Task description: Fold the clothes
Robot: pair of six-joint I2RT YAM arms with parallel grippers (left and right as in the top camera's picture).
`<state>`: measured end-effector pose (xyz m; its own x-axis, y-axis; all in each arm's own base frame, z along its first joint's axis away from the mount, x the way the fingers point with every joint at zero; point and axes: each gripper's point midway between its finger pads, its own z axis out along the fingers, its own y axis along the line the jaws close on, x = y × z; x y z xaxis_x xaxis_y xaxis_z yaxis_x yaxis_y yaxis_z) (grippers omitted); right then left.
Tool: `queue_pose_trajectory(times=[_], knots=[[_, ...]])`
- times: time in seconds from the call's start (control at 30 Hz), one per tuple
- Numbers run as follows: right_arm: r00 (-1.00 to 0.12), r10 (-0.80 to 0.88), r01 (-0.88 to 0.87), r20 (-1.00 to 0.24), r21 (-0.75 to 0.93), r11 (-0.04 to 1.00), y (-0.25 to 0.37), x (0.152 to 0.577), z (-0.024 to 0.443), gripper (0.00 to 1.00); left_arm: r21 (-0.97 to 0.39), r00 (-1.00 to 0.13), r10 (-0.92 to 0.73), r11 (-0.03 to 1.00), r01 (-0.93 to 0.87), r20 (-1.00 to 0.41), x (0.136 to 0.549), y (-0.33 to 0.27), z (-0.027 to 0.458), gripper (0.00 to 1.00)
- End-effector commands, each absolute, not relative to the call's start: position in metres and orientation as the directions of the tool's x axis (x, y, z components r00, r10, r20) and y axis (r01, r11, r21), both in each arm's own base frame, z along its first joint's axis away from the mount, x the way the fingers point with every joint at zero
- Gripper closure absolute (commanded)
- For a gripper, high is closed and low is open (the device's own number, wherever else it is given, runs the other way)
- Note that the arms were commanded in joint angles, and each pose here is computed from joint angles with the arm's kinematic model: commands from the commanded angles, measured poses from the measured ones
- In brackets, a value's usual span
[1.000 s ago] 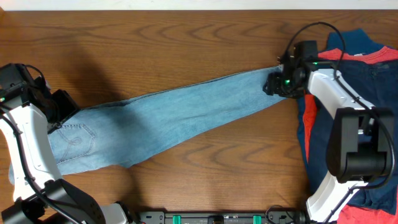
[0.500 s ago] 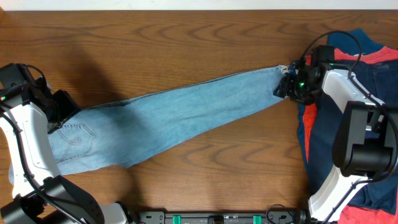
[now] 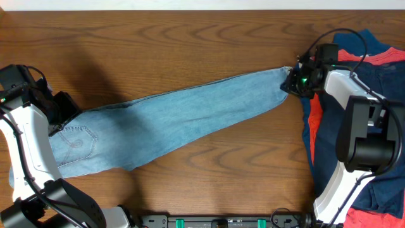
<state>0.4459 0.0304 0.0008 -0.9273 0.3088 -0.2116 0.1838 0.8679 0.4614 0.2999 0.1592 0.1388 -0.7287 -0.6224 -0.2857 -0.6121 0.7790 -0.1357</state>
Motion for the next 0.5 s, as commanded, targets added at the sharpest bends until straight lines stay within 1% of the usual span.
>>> queue_pose_trajectory(times=[0.0, 0.13, 0.2, 0.27, 0.37, 0.47], knots=[[-0.925, 0.318, 0.178, -0.207, 0.503, 0.846, 0.031, 0.446, 0.007, 0.99, -0.116, -0.740, -0.607, 0.790, -0.602, -0.289, 0.300, 0.161, 0.139, 0.41], [-0.881, 0.357, 0.147, -0.311, 0.538, 0.830, 0.011, 0.464, 0.057, 0.99, -0.145, -0.741, -0.607, 0.792, -0.593, -0.285, 0.303, 0.157, 0.140, 0.41], [-0.833, 0.399, 0.150, -0.383, 0.538, 0.829, -0.013, 0.474, 0.091, 0.99, -0.180, -0.743, -0.608, 0.794, -0.581, -0.281, 0.306, 0.151, 0.140, 0.41], [-0.768, 0.455, 0.168, -0.452, 0.542, 0.823, -0.043, 0.482, 0.129, 0.99, -0.183, -0.744, -0.608, 0.794, -0.580, -0.278, 0.306, 0.151, 0.140, 0.41], [-0.688, 0.501, 0.190, -0.525, 0.536, 0.822, -0.084, 0.481, 0.172, 0.99, -0.182, -0.745, -0.608, 0.793, -0.581, -0.273, 0.305, 0.150, 0.140, 0.41], [-0.641, 0.532, 0.221, -0.553, 0.531, 0.818, -0.111, 0.470, 0.201, 0.99, -0.184, -0.745, -0.609, 0.793, -0.581, -0.272, 0.305, 0.150, 0.140, 0.41]])
